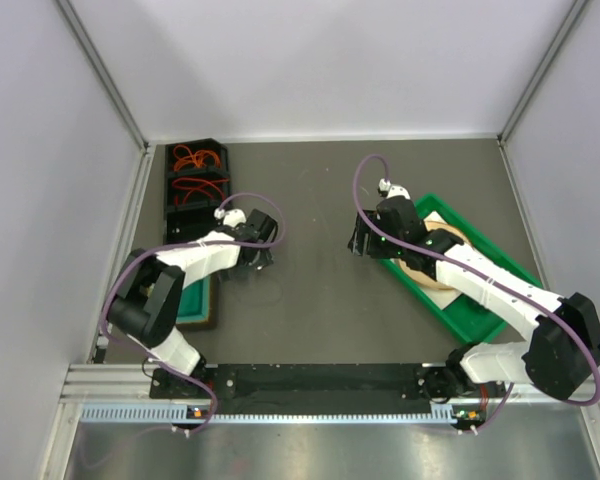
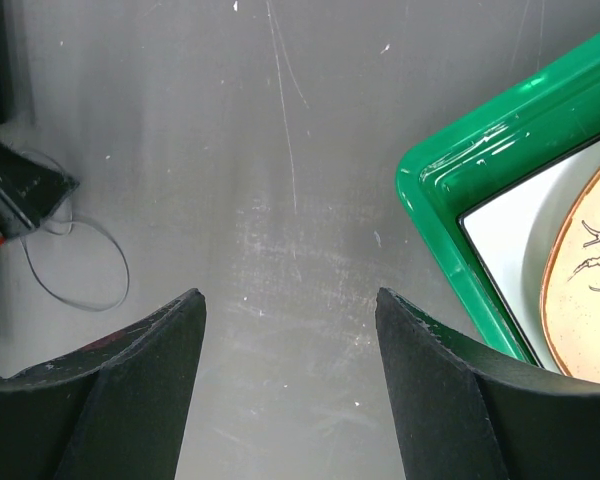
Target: Untangle the cables
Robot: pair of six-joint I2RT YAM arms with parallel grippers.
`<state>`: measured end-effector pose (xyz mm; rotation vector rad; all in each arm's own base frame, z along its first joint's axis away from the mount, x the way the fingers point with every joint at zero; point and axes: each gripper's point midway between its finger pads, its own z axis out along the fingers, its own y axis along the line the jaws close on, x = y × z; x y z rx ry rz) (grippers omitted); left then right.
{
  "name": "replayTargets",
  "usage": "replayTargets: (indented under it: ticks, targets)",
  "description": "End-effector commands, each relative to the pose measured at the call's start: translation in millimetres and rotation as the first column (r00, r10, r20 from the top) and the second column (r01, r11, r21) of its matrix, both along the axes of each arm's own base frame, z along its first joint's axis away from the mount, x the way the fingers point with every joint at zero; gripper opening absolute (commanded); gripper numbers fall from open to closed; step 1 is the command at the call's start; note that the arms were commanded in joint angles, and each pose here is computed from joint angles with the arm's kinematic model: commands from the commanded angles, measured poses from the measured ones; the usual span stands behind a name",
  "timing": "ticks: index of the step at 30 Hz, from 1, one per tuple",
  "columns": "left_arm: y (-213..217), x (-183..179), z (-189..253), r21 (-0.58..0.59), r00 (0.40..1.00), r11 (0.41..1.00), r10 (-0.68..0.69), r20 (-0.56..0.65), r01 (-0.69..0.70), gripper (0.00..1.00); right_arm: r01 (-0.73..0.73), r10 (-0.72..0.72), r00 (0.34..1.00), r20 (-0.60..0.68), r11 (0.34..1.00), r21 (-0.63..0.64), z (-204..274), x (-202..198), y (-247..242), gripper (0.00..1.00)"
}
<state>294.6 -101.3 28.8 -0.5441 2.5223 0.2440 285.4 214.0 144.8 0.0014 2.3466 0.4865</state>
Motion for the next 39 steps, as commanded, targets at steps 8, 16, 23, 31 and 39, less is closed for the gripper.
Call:
replayTargets:
  ticks: [8,16,23,31,39]
  targets:
    - [-17,3,-31,-0.126,0.999,0.992,-0.002,-0.037,-0.003,0.89,0.012,-0.013,0.999,0.044,1.0,0.019,12,4,1,0.68]
    - [-15,-7,-45,-0.116,0.996,0.993,0.005,-0.09,-0.015,0.43,0.012,-0.013,0.999,0.046,1.0,0.021,13,4,1,0.68]
    - [-15,-7,-45,-0.111,0.995,0.994,-0.004,-0.1,-0.007,0.0,0.012,-0.013,0.999,0.046,1.0,0.025,13,4,2,0.68]
    - [-42,28,39,-0.225,0.991,0.968,-0.089,0.101,0.109,0.0,0.015,-0.016,0.999,0.05,1.0,0.021,15,5,1,0.68]
    - [-29,53,151,-0.156,0.94,0.975,-0.098,0.327,0.156,0.0,0.012,-0.013,0.999,0.048,1.0,0.028,14,6,3,0.68]
